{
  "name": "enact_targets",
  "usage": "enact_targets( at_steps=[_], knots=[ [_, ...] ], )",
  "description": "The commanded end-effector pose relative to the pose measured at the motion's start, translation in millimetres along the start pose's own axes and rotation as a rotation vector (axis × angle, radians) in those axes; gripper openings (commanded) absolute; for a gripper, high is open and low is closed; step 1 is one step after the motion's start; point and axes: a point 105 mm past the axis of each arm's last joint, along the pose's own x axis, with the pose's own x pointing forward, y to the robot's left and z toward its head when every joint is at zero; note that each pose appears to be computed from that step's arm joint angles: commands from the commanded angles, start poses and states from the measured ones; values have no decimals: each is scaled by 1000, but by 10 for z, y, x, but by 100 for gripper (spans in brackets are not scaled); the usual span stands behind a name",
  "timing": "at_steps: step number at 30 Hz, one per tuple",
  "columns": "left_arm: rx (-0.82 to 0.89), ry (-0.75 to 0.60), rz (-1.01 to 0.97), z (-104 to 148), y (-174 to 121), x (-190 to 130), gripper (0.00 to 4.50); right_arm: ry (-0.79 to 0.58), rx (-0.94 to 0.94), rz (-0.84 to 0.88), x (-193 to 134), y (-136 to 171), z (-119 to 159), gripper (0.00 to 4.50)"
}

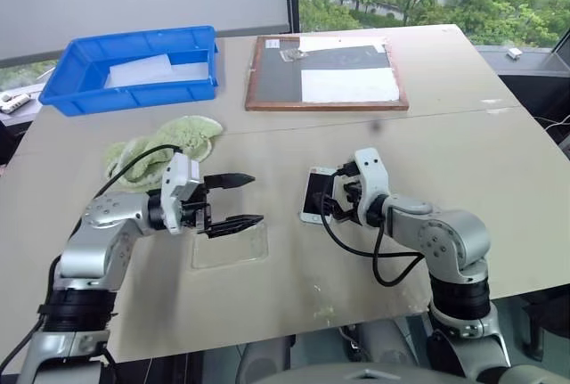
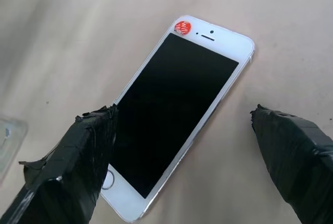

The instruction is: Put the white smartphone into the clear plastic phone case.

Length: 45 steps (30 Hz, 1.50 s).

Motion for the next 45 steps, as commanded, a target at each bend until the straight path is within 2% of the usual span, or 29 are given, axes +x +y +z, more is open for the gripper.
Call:
enact_targets(
  at_steps=[1,7,13,19,22,27,31,33,36,41,45],
  knots=[
    [47,-15,-5,97,95,26,444,174,-51,-59,120,-26,-180,450],
    [34,-10,-1,18,243,10,444,251,-76,-141,314,-7,-33,450],
    [35,4,43,-39,321,-101,444,304,-74,-105,514,231,45,450],
    [35,23,74,-69,283,-235,444,362,22,-58,737,453,-9,450],
    [41,28,85,-43,247,-252,444,324,85,5,781,568,53,450],
    [49,29,107,-4,235,-280,444,245,197,78,792,563,257,450],
    [51,22,126,13,250,-265,444,136,-6,107,755,559,431,450],
    [49,10,135,15,257,-231,444,-7,-151,156,699,542,544,450],
    [33,-4,175,-24,291,-197,444,-103,-324,189,570,407,551,450],
    [15,-29,211,-37,304,-164,444,-130,-475,178,382,231,555,450],
    [22,-33,218,-25,313,-150,444,-66,-508,206,298,176,450,450]
  ],
)
